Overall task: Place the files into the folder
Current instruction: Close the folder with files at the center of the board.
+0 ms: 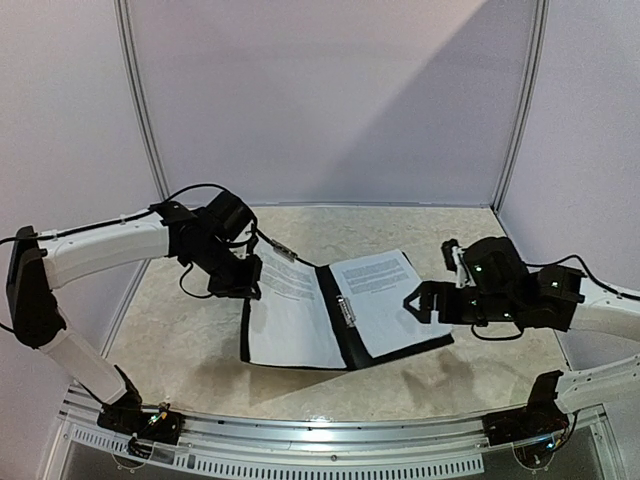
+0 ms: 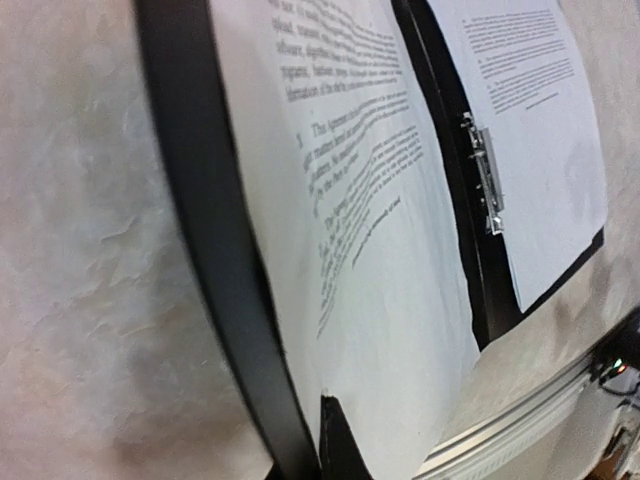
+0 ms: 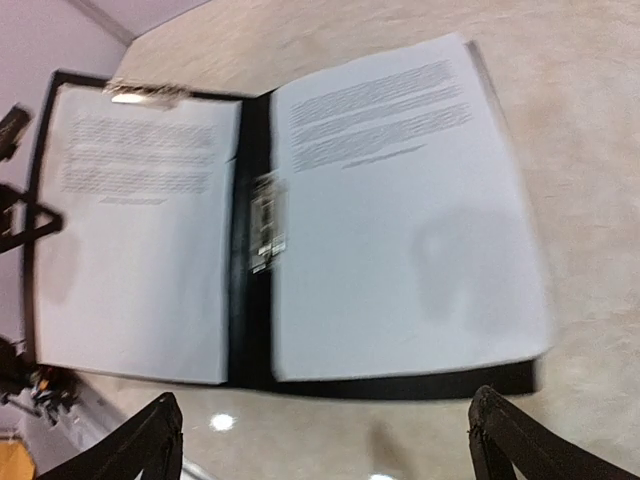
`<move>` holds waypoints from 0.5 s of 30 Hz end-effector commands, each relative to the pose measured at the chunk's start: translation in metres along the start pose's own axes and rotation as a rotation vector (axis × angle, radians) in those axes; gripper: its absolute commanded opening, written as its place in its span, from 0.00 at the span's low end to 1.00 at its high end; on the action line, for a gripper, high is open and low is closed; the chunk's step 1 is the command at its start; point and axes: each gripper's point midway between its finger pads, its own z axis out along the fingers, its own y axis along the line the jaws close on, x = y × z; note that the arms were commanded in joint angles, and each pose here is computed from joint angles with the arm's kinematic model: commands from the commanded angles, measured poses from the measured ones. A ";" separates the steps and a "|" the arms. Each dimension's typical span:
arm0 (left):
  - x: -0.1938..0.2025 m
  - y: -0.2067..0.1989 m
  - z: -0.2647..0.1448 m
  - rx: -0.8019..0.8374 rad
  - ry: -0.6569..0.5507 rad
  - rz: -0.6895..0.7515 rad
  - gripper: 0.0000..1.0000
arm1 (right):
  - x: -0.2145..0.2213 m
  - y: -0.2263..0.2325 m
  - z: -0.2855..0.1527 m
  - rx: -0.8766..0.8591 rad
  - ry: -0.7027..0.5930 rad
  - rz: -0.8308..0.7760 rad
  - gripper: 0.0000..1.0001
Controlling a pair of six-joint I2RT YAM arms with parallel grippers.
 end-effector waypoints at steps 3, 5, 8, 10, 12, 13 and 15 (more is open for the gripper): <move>0.008 0.042 -0.049 -0.215 0.075 0.132 0.00 | 0.006 -0.082 -0.005 0.274 0.012 -0.104 0.99; 0.015 0.034 -0.042 -0.161 0.114 0.129 0.00 | 0.016 -0.098 0.003 0.329 0.048 -0.126 0.99; 0.015 0.001 -0.040 -0.004 0.136 0.120 0.07 | 0.035 -0.125 0.018 0.389 0.120 -0.099 0.99; 0.006 -0.016 -0.046 0.060 0.110 0.135 0.26 | 0.045 -0.133 0.030 0.364 0.161 -0.062 0.99; -0.003 -0.026 -0.052 0.081 0.078 0.152 0.45 | 0.050 -0.135 0.042 0.325 0.177 -0.041 0.99; -0.006 -0.033 -0.054 0.095 0.067 0.165 0.49 | 0.050 -0.133 0.048 0.298 0.177 -0.033 0.99; -0.010 -0.048 -0.056 0.133 0.053 0.191 0.57 | 0.046 -0.127 0.059 0.265 0.183 -0.031 0.99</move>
